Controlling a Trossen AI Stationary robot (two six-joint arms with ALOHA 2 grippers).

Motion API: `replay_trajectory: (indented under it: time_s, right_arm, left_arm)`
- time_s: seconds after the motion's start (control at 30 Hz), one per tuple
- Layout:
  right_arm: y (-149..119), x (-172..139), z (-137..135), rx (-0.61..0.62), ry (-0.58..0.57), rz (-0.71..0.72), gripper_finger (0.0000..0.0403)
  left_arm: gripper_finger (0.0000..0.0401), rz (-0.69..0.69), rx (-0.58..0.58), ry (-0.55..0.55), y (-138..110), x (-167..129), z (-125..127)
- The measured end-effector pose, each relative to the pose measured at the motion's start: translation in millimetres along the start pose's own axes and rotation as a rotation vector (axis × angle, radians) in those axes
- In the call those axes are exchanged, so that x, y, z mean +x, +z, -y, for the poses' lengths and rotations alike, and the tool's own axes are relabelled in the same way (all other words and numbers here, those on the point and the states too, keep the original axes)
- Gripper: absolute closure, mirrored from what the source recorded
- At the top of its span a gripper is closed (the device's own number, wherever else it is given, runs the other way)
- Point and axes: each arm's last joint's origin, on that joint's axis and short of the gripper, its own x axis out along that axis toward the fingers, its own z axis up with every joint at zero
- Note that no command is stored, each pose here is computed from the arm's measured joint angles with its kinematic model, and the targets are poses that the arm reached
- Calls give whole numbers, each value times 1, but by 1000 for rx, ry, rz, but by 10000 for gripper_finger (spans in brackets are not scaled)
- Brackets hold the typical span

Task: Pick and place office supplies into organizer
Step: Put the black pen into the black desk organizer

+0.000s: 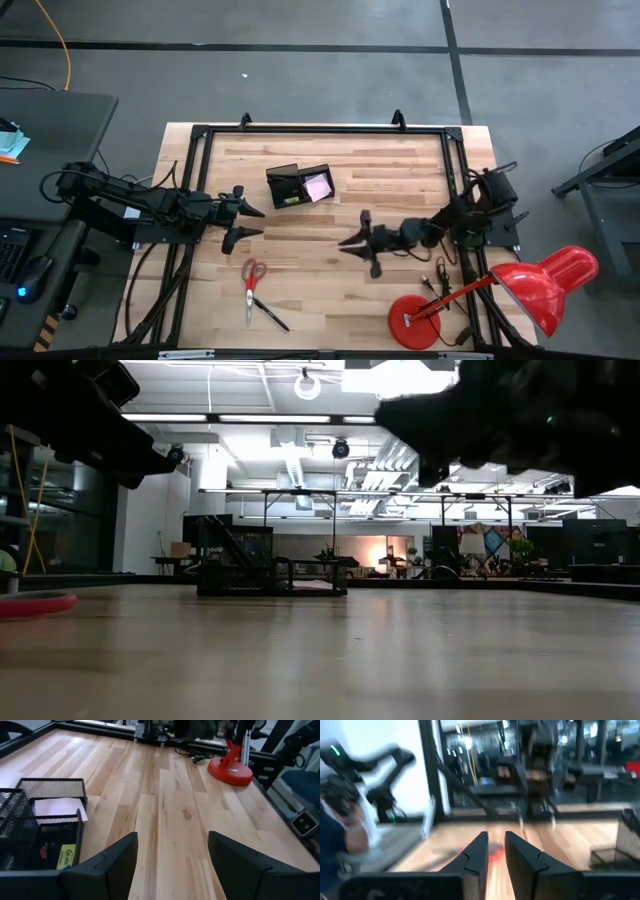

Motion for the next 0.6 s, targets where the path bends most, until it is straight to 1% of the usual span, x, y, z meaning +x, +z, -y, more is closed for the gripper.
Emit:
replay_trajectory:
  time_s: [0.03,0.13,0.23,0.33,0.43,0.53,0.6]
  right_arm:
    - [0,-4,1,-2,-7,5,345]
    - [-10,-14,6,-13,-49,-57,345]
    - [-16,-28,12,-63,-79,-107,345]
    - [-22,-44,21,18,-168,-140,345]
    - [-27,-59,26,39,-201,-170,345]
    - [-27,-63,28,87,-252,-167,345]
    - [-27,-62,28,120,-260,-160,345]
  left_arm:
    - [171,-1,8,1,0,0,0]
    - [171,0,9,3,0,0,0]
    - [171,0,9,3,0,0,0]
    - [171,0,11,3,0,0,0]
    - [171,0,12,3,0,0,0]
    - [171,1,13,2,0,0,0]
    - [171,0,23,1,0,0,0]
